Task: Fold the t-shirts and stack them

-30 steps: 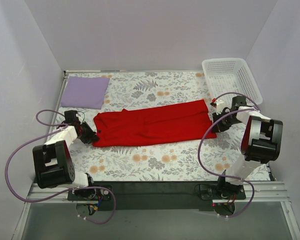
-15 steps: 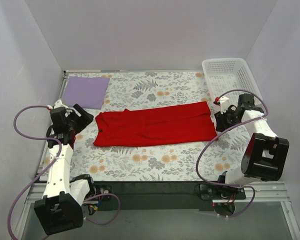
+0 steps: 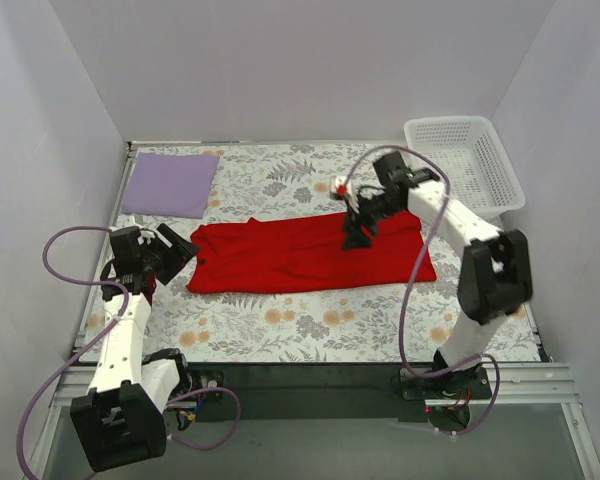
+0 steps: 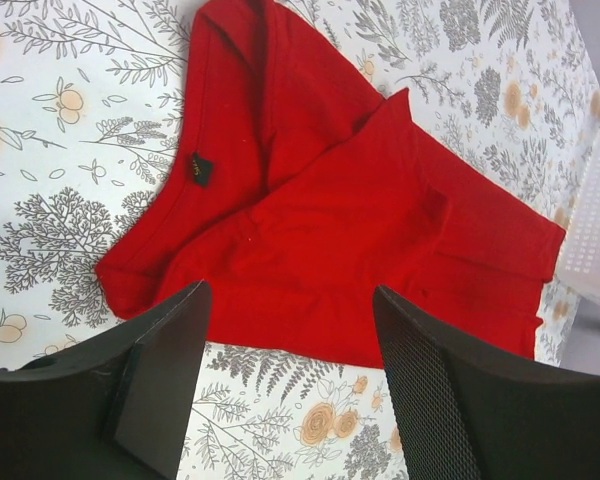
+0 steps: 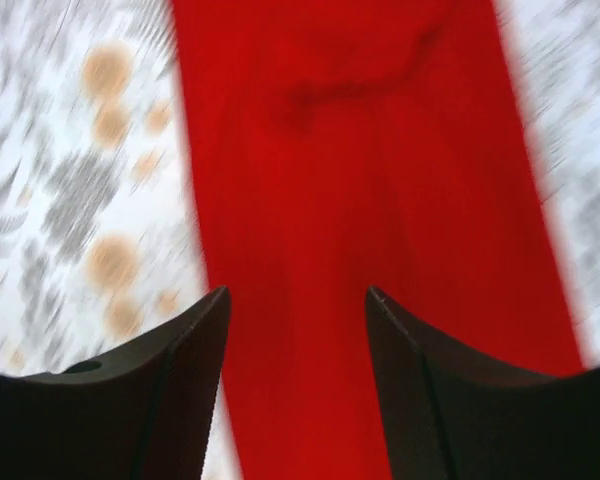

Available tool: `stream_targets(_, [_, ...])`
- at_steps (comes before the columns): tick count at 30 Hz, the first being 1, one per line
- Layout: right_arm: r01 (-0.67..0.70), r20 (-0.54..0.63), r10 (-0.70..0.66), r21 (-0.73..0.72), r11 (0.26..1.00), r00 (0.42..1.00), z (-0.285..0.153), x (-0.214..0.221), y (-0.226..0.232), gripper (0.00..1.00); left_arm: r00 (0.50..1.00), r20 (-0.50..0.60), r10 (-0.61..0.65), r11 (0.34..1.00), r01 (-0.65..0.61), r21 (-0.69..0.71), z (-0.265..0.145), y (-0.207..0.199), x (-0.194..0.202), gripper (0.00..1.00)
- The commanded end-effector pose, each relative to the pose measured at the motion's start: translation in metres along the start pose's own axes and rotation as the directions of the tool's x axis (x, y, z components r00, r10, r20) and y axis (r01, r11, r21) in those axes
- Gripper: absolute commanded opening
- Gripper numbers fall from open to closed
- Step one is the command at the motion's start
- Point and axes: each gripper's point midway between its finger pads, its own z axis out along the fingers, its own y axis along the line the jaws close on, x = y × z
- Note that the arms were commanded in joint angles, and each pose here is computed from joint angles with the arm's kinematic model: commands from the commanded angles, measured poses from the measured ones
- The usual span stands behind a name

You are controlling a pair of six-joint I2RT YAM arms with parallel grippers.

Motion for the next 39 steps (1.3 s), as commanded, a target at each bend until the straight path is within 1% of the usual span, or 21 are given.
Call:
stream_targets(1, [-0.172,0.094,0.173,-0.011,0.985,0.981,0.035,-0.067,-0.055,0.61,0.998,0.027,0.059,0.995,-0.061,0.082,-0.014,-0.020,-0.006,0.64])
stream_targets(2, [-0.225,0.096,0.226,-0.024,0.974,0.969,0.045,-0.073,-0.064,0.61,0.998,0.024,0.057,0.995,-0.058,0.079,-0.015,-0.017,-0.002,0.64])
stream_targets(3, [-0.286,0.070,0.291,-0.066,0.956,0.954,0.073,-0.066,-0.076,0.61,0.998,0.029,0.053,0.994,-0.055,0.091,-0.017,-0.019,-0.001,0.64])
stream_targets(4, [-0.320,0.109,0.323,-0.046,0.946,0.940,0.073,-0.094,-0.092,0.63,0.997,0.047,0.059,0.992,-0.064,0.111,-0.020,-0.022,-0.002,0.64])
stream_targets(5, [-0.330,0.118,0.332,-0.038,0.943,0.936,0.079,-0.102,-0.103,0.63,0.997,0.045,0.061,0.991,-0.066,0.117,-0.020,-0.022,0.000,0.64])
stream_targets(6, [-0.358,0.104,0.364,-0.073,0.931,0.926,0.103,-0.095,-0.111,0.64,0.997,0.050,0.062,0.990,-0.068,0.120,-0.021,-0.023,-0.001,0.64])
stream_targets(7, [-0.335,0.145,0.339,-0.051,0.941,0.929,0.101,-0.116,-0.123,0.68,0.996,0.052,0.069,0.990,-0.075,0.120,-0.021,-0.023,-0.001,0.64])
stream_targets(8, [-0.402,0.147,0.404,-0.042,0.915,0.903,0.110,-0.120,-0.128,0.69,0.997,0.048,0.068,0.990,-0.074,0.121,-0.021,-0.024,-0.001,0.64])
stream_targets(9, [-0.425,0.131,0.423,-0.016,0.905,0.897,0.128,-0.113,-0.135,0.69,0.997,0.042,0.068,0.990,-0.073,0.119,-0.020,-0.022,0.001,0.64])
stream_targets(10, [-0.405,0.156,0.401,-0.010,0.914,0.903,0.133,-0.120,-0.140,0.71,0.997,0.044,0.068,0.990,-0.073,0.117,-0.018,-0.021,0.001,0.64])
stream_targets(11, [-0.445,0.163,0.441,-0.013,0.896,0.883,0.142,-0.119,-0.140,0.72,0.997,0.044,0.065,0.991,-0.070,0.114,-0.018,-0.020,0.001,0.64])
stream_targets(15, [-0.453,0.192,0.434,0.066,0.889,0.880,0.166,-0.120,-0.158,0.73,0.996,0.050,0.074,0.989,-0.079,0.124,-0.019,-0.022,0.001,0.64])
stream_targets(17, [-0.450,0.203,0.428,0.073,0.890,0.881,0.173,-0.120,-0.162,0.73,0.995,0.054,0.078,0.988,-0.084,0.130,-0.020,-0.023,0.000,0.64])
stream_targets(24, [-0.470,0.138,0.463,0.017,0.883,0.875,0.208,-0.093,-0.150,0.72,0.995,0.061,0.081,0.986,-0.089,0.143,-0.021,-0.025,0.000,0.63])
stream_targets(30, [-0.459,0.079,0.460,-0.032,0.888,0.884,0.226,-0.084,-0.123,0.67,0.995,0.066,0.079,0.985,-0.087,0.147,-0.021,-0.025,0.000,0.63])
stream_targets(33, [-0.466,0.065,0.465,-0.015,0.885,0.883,0.229,-0.080,-0.120,0.58,0.995,0.063,0.081,0.984,-0.090,0.152,-0.021,-0.026,0.001,0.61])
stream_targets(34, [-0.470,0.064,0.469,0.001,0.883,0.881,0.228,-0.079,-0.123,0.53,0.994,0.068,0.080,0.985,-0.089,0.150,-0.022,-0.026,0.000,0.61])
stream_targets(36, [-0.471,0.065,0.468,0.038,0.881,0.881,0.226,-0.076,-0.129,0.48,0.994,0.070,0.082,0.984,-0.092,0.155,-0.023,-0.027,-0.001,0.61])
stream_targets(37, [-0.472,0.063,0.469,0.046,0.880,0.881,0.226,-0.075,-0.130,0.43,0.995,0.068,0.080,0.984,-0.089,0.153,-0.022,-0.027,0.000,0.61])
stream_targets(39, [-0.477,0.065,0.474,0.063,0.876,0.878,0.222,-0.073,-0.134,0.38,0.995,0.068,0.080,0.984,-0.089,0.153,-0.022,-0.027,0.000,0.61])
